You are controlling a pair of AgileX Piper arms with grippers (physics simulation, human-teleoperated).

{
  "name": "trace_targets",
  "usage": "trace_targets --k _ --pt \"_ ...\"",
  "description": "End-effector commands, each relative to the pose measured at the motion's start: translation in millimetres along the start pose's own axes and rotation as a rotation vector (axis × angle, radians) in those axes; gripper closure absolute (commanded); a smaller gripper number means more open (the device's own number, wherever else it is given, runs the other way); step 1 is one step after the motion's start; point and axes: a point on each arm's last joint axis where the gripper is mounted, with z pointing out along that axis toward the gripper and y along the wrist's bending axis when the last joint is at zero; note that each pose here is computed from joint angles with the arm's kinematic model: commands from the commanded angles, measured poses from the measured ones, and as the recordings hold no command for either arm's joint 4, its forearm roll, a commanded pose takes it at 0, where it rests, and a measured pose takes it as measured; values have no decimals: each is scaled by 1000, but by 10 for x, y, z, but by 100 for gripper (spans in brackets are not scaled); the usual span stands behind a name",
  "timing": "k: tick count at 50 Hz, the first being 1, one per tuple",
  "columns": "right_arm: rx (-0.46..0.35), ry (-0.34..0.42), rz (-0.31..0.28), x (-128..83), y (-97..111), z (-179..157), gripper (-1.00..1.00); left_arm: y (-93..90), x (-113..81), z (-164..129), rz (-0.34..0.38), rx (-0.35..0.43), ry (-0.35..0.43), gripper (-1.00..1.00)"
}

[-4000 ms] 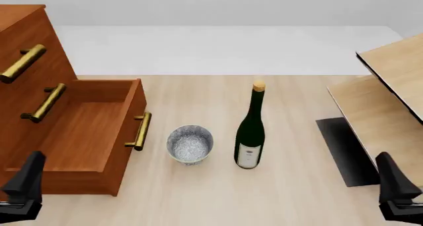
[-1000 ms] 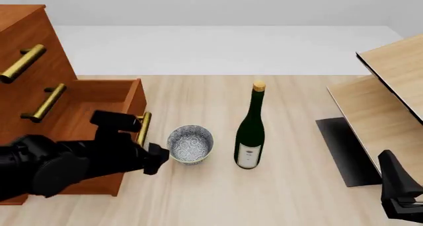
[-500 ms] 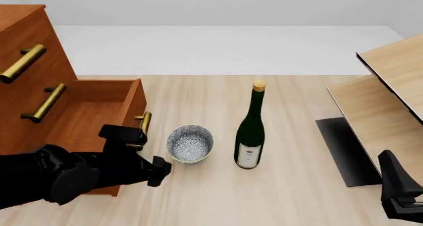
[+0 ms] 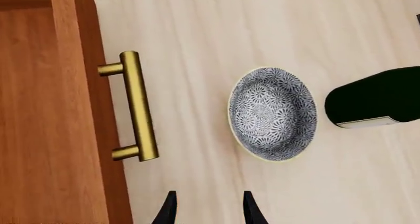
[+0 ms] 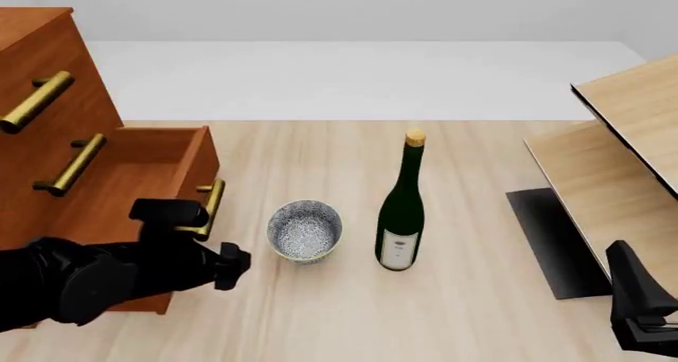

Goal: Close the bottom drawer of the cabinet and open the top drawer.

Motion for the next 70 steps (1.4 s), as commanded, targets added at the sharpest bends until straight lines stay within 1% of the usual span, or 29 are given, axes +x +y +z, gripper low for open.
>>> trace_targets --k 1,5,7,8,10,11,12,13,15,21,22,24,25,28,34,36,39,42,49,51,52,61,64,70 --pt "0 0 1 0 0 0 -100 220 90 99 91 -69 45 -100" --pt "0 0 1 -1 0 0 -100 278 114 111 98 -84 46 -100" --pt "-1 0 0 1 1 0 -100 355 133 96 102 -105 46 -100" --pt "-1 0 1 0 1 0 -100 326 132 109 99 -96 47 -100" --pt "-1 0 0 0 1 0 -100 463 153 48 114 -135 36 -100" --pt "-2 0 1 1 1 0 -100 417 141 66 118 -121 34 -100" --pt "-2 0 1 1 1 0 -100 417 141 66 118 -121 34 -100" --pt "-2 0 1 0 1 0 -100 525 149 -23 141 -155 10 -100" --pt "-3 1 -1 2 1 0 -100 503 145 16 131 -147 20 -100" --pt "-3 1 -1 0 2 1 -100 565 174 17 131 -165 23 -100" --pt "-3 0 0 -1 2 1 -100 607 195 12 128 -177 27 -100" --pt "-3 1 -1 0 1 1 -100 605 192 -8 140 -178 16 -100" --pt "-2 0 0 -2 1 1 -100 658 222 -12 139 -194 21 -100" --pt "-2 0 -1 -1 1 1 -100 688 239 -5 136 -202 21 -100" --pt "-5 1 -1 -2 3 1 -100 769 263 -62 145 -232 7 -100" --pt "-5 1 -1 -2 3 1 -100 813 278 -107 162 -250 -8 -100" --pt "-5 1 -1 -4 3 1 -100 821 283 -80 153 -250 0 -100" --pt "-5 0 -1 -4 3 1 -100 854 285 -114 161 -265 -11 -100" --pt "-5 0 1 -4 3 2 -100 926 290 -144 153 -293 -22 -100" --pt "-5 0 1 -4 3 1 -100 963 305 -211 168 -316 -40 -100" --pt "-5 0 1 -4 3 1 -100 960 301 -211 169 -316 -41 -100" --pt "-4 0 2 -4 2 1 -100 1011 305 -206 156 -332 -42 -100" --pt "-4 0 2 -3 2 1 -100 1043 317 -211 147 -345 -43 -100" --pt "-4 -1 2 -6 3 0 -100 1101 345 -255 152 -374 -53 -100"
